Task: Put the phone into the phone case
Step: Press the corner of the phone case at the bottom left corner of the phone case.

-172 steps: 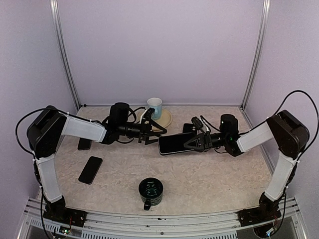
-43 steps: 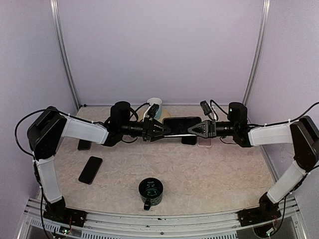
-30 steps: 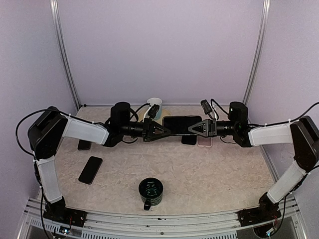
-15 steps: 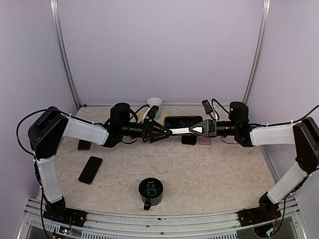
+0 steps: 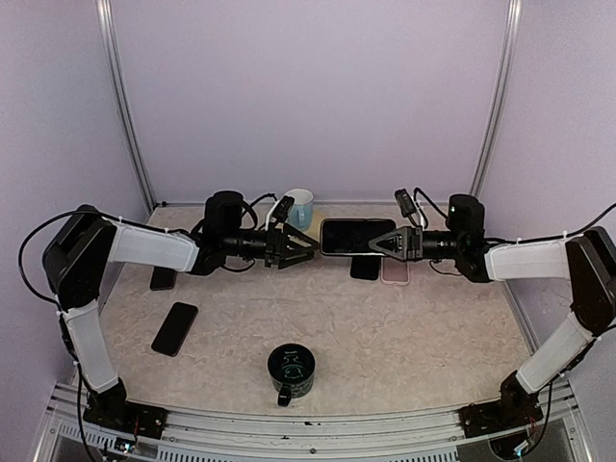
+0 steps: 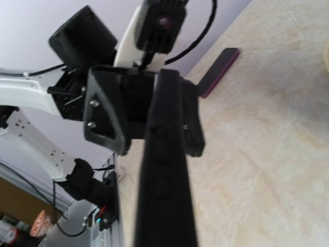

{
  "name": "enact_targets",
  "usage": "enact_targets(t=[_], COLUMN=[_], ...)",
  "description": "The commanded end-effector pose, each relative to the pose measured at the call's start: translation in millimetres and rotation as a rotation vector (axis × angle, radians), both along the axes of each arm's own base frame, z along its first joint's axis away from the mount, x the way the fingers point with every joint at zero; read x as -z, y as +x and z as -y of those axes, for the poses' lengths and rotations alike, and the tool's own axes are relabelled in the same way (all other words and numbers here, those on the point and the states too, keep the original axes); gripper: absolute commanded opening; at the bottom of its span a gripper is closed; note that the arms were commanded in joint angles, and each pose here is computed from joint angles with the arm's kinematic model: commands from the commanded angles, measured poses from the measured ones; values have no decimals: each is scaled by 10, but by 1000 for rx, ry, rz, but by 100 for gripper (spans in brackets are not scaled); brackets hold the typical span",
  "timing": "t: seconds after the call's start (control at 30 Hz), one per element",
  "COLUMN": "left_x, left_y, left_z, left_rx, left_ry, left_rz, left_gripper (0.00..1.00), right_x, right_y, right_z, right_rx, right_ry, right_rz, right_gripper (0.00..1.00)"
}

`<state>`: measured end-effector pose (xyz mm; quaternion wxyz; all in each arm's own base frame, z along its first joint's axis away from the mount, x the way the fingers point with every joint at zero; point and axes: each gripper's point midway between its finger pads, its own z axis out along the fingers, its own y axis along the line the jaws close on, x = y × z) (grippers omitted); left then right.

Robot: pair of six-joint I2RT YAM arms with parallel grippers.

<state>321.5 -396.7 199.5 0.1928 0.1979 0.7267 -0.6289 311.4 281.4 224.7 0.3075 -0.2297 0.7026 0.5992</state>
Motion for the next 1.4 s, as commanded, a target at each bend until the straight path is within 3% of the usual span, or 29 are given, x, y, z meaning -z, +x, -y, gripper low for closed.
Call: enact_targets(t=[0.0,0.33,0.67,0.77,0.87,1.03,1.37], left_x=[-160,-303,-229,-232,-233,-243,-498], left_y=[162,253,156,154,180,205,70], left_z=[17,175,306,308,302,253,2], left_rx=[-33,7,67,66,51,13,65], left_ry=[-8,-53,-33,-26,-12,32,-144], left_rz=[71,85,93,105,123,171,98], left_gripper=[63,63,40,27,0,0,1], right_x=[-129,-16,99,165,260,400,489], right_y=[-104,-175,-111,-76,-10,44,10], right_z=[-1,-11,-28,-36,-41,-43,-29], right_rx=[-74,-107,-91,-84,-60,-43,-81], right_ry=[51,54,31,18,-8,-47,-62], right_rz=[48,11,-25,-50,-84,-117,-88], right_gripper=[0,0,0,0,0,0,0])
